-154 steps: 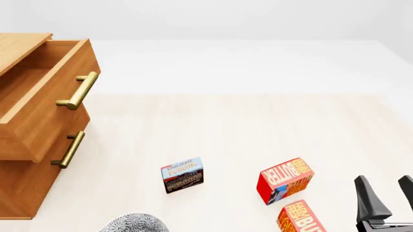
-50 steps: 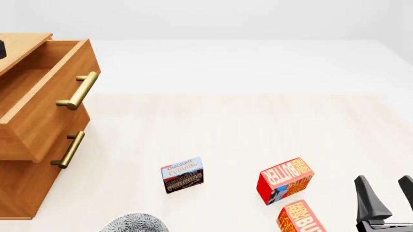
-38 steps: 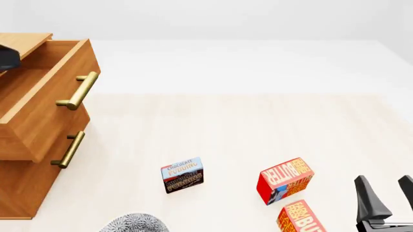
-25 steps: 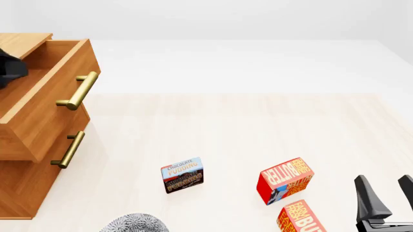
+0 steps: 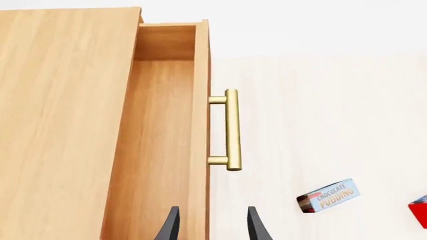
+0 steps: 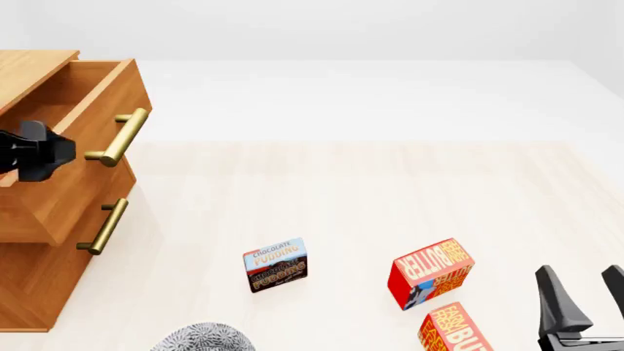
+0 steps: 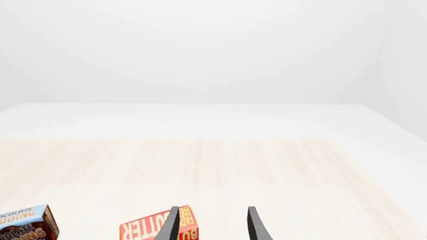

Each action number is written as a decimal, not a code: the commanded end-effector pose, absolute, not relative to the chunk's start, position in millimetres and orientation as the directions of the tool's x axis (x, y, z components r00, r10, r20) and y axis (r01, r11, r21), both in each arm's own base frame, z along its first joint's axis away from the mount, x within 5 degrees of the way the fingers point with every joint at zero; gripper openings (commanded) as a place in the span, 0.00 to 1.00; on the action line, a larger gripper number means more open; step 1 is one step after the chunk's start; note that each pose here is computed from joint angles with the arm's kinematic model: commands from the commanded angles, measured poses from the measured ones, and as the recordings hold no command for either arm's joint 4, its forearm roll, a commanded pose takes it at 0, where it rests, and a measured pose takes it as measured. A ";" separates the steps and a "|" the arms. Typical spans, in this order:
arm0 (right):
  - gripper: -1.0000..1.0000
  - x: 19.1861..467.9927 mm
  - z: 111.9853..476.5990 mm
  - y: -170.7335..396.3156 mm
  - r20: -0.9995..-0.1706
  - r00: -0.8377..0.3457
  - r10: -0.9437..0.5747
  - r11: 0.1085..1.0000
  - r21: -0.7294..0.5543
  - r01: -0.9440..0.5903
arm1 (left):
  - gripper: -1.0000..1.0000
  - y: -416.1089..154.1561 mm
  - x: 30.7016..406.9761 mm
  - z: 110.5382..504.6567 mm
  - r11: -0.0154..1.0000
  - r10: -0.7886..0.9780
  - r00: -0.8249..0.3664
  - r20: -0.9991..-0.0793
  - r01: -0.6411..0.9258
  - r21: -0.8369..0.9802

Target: Put the chocolate pudding in the top drawer of the cabinet and close it.

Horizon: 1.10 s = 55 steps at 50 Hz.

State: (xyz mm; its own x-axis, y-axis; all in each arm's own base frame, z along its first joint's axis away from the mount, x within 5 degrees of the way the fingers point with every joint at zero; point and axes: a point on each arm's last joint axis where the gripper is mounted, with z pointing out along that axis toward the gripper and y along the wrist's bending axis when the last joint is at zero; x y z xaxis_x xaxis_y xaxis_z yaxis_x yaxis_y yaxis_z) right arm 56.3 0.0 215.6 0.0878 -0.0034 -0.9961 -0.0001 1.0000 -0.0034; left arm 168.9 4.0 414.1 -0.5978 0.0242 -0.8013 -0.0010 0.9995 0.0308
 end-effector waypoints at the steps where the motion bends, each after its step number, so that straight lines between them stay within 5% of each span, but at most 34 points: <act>1: 1.00 56.1 215.8 0.0 -0.996 0.088 -0.003 1.000 -0.003 0.000 | 1.00 3.0 171.7 394.2 1.000 0.028 -0.621 -0.783 0.007 0.030; 55: 1.00 57.8 215.4 0.0 -0.996 0.088 -0.003 1.000 -0.003 0.000 | 1.00 -28.9 168.5 380.1 0.987 0.090 -0.633 -0.769 0.158 -0.014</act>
State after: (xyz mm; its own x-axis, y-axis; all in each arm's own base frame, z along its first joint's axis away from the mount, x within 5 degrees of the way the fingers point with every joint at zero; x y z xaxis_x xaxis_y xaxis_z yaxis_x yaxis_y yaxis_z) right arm 57.3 0.0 215.4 0.0876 -0.0030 -0.9962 -0.0002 1.0000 -0.0031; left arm 161.1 -19.7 395.2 -0.6008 0.0781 -0.7956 0.1207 0.9927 0.0063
